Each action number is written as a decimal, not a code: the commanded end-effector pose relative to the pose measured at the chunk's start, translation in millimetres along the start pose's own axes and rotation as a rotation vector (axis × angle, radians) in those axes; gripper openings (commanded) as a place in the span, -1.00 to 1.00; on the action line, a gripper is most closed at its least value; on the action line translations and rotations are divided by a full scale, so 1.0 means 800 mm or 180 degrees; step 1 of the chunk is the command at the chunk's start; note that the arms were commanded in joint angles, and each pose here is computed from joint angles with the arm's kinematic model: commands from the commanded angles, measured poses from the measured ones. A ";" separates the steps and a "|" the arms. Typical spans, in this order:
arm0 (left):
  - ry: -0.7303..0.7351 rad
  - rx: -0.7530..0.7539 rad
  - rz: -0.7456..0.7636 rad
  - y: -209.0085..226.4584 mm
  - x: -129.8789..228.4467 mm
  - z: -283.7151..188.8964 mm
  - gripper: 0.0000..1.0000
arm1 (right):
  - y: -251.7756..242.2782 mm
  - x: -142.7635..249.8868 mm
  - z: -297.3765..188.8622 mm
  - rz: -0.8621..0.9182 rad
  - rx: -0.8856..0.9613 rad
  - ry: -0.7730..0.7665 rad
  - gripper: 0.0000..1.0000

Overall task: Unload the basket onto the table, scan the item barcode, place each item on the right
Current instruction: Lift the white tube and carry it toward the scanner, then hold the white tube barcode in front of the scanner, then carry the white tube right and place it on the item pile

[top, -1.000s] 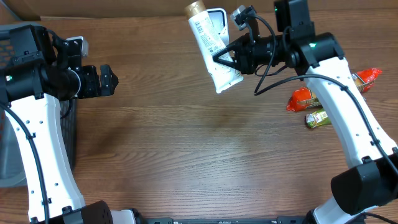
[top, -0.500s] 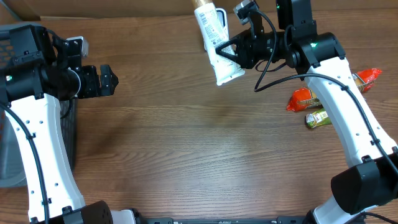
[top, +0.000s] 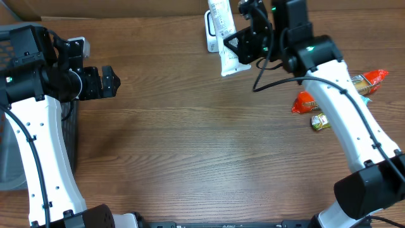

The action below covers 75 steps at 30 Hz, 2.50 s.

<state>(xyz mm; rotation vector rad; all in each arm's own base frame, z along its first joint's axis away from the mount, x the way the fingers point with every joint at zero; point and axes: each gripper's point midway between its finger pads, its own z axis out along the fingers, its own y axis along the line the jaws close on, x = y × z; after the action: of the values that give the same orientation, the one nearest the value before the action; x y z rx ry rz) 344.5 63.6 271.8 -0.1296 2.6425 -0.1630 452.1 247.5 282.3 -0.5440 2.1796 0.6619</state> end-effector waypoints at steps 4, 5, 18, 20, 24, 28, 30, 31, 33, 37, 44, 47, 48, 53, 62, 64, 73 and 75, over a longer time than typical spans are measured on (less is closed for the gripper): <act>-0.0020 -0.0010 0.0092 0.000 -0.003 -0.001 0.99 | -0.064 -0.045 0.006 -0.0741 0.1895 -0.0425 -0.92; -0.0020 -0.0010 0.0092 0.000 -0.003 -0.001 0.99 | -0.071 -0.050 0.008 -0.0875 0.2109 -0.0454 -0.93; -0.0022 -0.0010 0.0091 0.000 -0.003 -0.001 0.99 | -0.161 -0.043 0.138 -0.3211 0.3374 0.0030 -0.93; -0.0022 -0.0010 0.0091 0.000 -0.003 -0.001 0.99 | -0.169 -0.029 0.155 -0.3299 0.3384 0.0100 -0.93; -0.0022 -0.0009 0.0091 0.000 -0.004 -0.001 0.99 | -0.194 0.004 0.183 -0.3542 0.3373 0.0408 -0.93; -0.0022 -0.0009 0.0091 0.000 -0.004 -0.001 0.99 | -0.219 0.030 0.193 -0.3530 0.3421 0.0622 -0.93; -0.0021 -0.0009 0.0092 0.000 -0.003 -0.001 0.99 | -0.223 0.035 0.196 -0.3523 0.3435 0.0664 -0.93; -0.0022 -0.0009 0.0091 0.000 -0.004 -0.001 0.99 | -0.224 0.037 0.197 -0.3524 0.3434 0.0674 -0.93; -0.0022 -0.0010 0.0091 0.000 -0.003 -0.001 0.99 | -0.224 0.037 0.197 -0.3523 0.3433 0.0670 -0.93; -0.0022 -0.0009 0.0091 0.000 -0.004 -0.001 0.99 | -0.221 0.025 0.193 -0.3479 0.3505 0.0517 -0.93; -0.0022 -0.0010 0.0091 0.000 -0.003 -0.001 0.99 | -0.212 0.009 0.187 -0.3416 0.3604 0.0290 -0.93; -0.0020 -0.0010 0.0091 0.000 -0.003 -0.001 0.99 | -0.209 0.010 0.189 -0.3413 0.3591 0.0283 -0.93; -0.0022 -0.0010 0.0091 0.000 -0.003 -0.001 0.99 | -0.206 0.010 0.190 -0.3414 0.3581 0.0272 -0.93; -0.0020 -0.0010 0.0091 0.000 -0.003 -0.001 0.99 | -0.194 0.009 0.192 -0.3417 0.3591 0.0236 -0.93; -0.0020 -0.0010 0.0092 0.000 -0.003 -0.001 0.99 | -0.151 -0.074 0.093 -0.2796 0.4041 -0.0350 -0.93; -0.0022 -0.0010 0.0091 0.000 -0.003 -0.001 0.99 | -0.144 -0.081 0.069 -0.2798 0.3975 -0.0195 -0.93; -0.0021 -0.0009 0.0091 0.000 -0.003 -0.001 0.99 | -0.195 -0.033 -0.096 -0.0410 0.3937 -0.0316 -0.93; -0.0020 -0.0010 0.0091 0.000 -0.003 -0.001 0.99 | -0.224 0.001 -0.133 0.0429 0.4062 -0.0424 -0.93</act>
<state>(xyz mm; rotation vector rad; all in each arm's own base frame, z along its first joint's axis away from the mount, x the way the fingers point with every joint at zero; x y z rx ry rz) 344.7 63.6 271.4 -0.1298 2.6436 -0.1634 514.0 122.6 249.2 -0.5077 2.0823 -0.8961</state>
